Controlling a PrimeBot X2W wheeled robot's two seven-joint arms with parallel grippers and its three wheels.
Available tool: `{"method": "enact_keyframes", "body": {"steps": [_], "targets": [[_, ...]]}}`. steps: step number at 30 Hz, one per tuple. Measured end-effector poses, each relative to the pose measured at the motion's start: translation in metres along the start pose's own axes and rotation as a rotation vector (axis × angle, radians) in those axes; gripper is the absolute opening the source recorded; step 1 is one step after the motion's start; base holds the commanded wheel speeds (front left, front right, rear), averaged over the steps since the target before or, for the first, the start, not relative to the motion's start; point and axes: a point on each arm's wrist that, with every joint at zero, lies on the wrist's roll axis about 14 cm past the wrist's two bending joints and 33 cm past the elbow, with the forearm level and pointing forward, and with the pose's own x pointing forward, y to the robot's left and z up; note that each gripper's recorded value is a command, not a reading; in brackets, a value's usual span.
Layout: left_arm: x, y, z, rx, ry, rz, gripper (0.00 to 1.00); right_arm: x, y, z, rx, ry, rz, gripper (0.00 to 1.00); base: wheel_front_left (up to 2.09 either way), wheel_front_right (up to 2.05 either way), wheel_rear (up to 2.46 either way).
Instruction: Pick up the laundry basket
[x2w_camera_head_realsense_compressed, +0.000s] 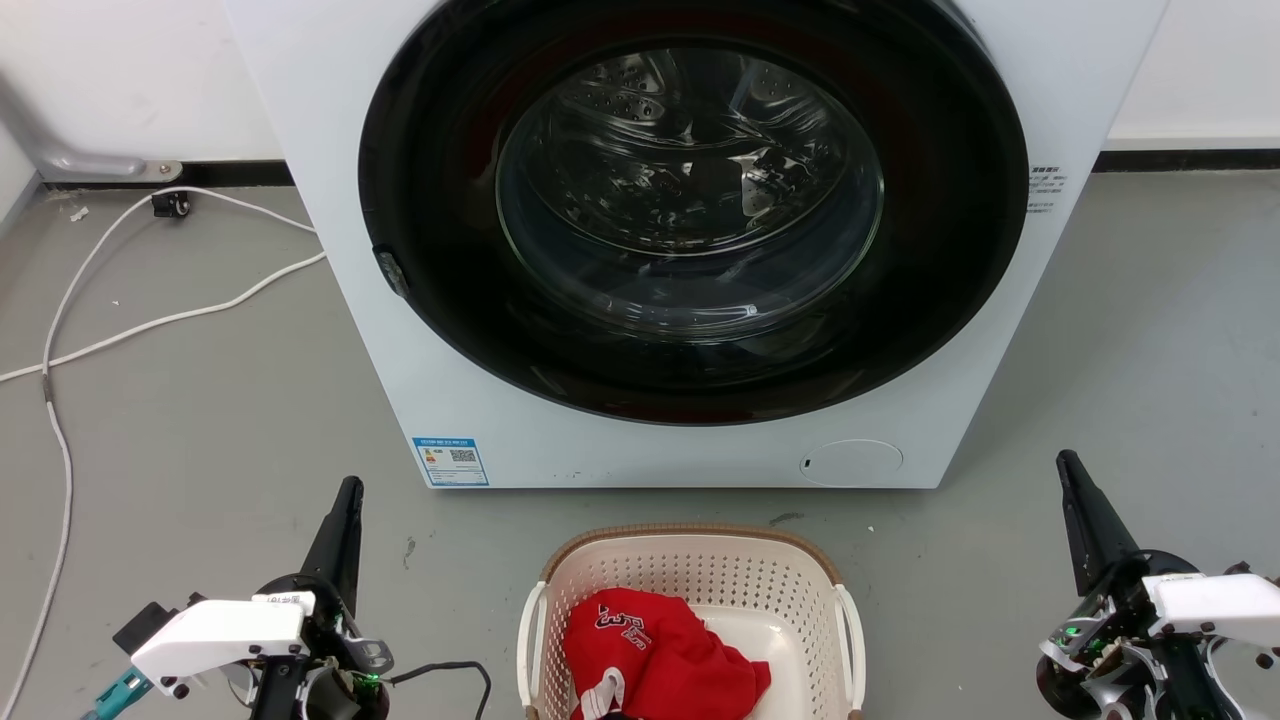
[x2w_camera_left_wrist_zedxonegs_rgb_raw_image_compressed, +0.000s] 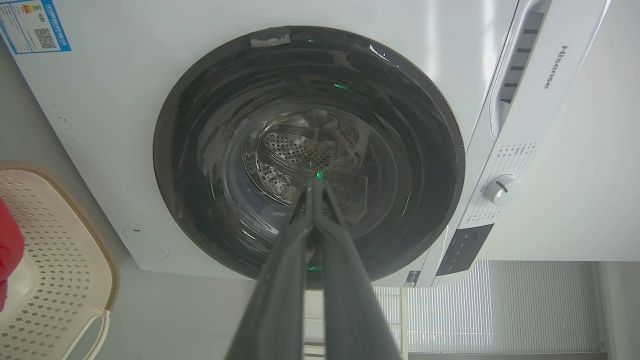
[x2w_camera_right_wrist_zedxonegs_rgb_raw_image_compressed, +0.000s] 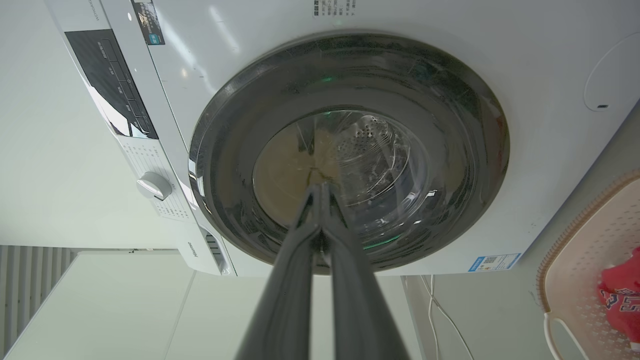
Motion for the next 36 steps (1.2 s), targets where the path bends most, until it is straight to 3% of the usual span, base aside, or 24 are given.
{"method": "enact_keyframes", "body": {"steps": [13,14,19,36], "targets": [[0.000,0.000,0.000,0.000,0.002,0.000,0.00,0.000,0.000,0.000,0.000,0.000,0.000,0.00,0.00,0.00,0.00],[-0.001,0.003,-0.001,-0.002,0.002,0.008,1.00,-0.001,-0.003,0.000,0.001,0.000,-0.009,1.00,0.00,0.00,0.00],[-0.014,0.029,-0.002,-0.013,-0.004,0.086,1.00,-0.014,-0.030,-0.001,0.009,-0.006,-0.087,1.00,0.00,0.00,0.00],[-0.018,0.023,0.016,0.096,-0.091,0.073,1.00,-0.016,-0.023,0.004,-0.160,-0.047,-0.071,1.00,0.00,0.00,0.00]]}}
